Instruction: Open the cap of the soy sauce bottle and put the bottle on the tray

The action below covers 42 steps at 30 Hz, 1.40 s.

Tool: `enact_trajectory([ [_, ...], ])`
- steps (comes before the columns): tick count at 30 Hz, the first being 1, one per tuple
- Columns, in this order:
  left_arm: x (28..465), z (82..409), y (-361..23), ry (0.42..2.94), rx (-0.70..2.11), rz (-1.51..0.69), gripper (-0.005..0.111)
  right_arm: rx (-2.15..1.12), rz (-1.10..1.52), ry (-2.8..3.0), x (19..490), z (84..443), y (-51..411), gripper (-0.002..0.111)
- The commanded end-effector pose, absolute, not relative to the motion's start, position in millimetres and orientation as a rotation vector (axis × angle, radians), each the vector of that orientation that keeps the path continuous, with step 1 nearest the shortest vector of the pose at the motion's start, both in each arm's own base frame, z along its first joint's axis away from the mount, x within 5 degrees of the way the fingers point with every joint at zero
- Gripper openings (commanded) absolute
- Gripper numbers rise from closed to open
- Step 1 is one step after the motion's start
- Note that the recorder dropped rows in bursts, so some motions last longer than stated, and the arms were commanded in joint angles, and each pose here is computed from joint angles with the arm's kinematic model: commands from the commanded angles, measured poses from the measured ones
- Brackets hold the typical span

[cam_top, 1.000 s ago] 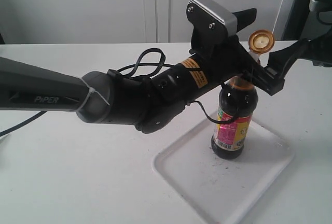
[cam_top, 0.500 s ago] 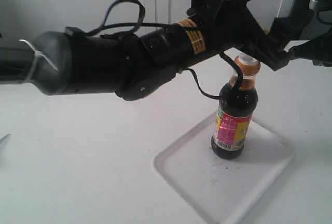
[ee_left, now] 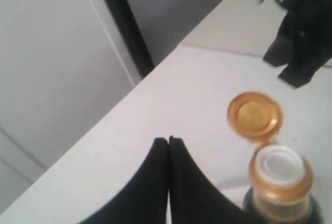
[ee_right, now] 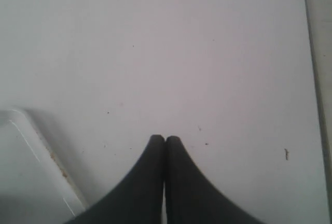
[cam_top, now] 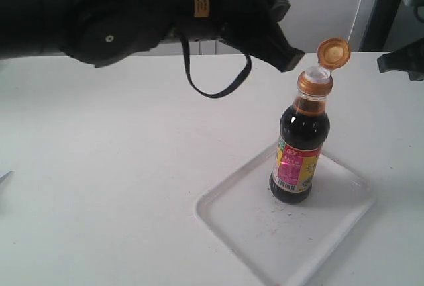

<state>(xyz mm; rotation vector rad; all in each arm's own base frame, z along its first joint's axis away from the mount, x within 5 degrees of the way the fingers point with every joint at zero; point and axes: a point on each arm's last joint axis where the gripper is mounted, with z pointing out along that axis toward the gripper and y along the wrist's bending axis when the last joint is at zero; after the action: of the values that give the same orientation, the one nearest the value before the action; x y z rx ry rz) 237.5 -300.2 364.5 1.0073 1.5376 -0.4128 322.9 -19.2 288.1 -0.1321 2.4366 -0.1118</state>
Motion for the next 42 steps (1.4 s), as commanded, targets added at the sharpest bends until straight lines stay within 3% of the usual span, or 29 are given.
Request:
enact_trajectory([
  [1, 240, 372, -273, 1.686, 0.984, -0.307, 0.000, -0.150, -0.133, 2.459, 311, 304, -21, 0.000],
  [15, 258, 371, -197, 2.020, 0.858, -0.026, 0.000, -0.190, -0.146, 2.489, 283, 327, -19, 0.000],
  [26, 267, 349, -120, 2.186, 0.662, 0.128, 0.000, -0.188, -0.153, 2.357, 252, 362, -16, 0.000],
  [33, 257, 344, -67, 2.282, 0.483, 0.217, 0.000, -0.185, -0.160, 2.287, 239, 365, -15, 0.000],
  [42, 233, 338, -29, 2.313, 0.292, 0.214, 0.000, -0.158, -0.125, 2.187, 217, 370, -11, 0.000],
])
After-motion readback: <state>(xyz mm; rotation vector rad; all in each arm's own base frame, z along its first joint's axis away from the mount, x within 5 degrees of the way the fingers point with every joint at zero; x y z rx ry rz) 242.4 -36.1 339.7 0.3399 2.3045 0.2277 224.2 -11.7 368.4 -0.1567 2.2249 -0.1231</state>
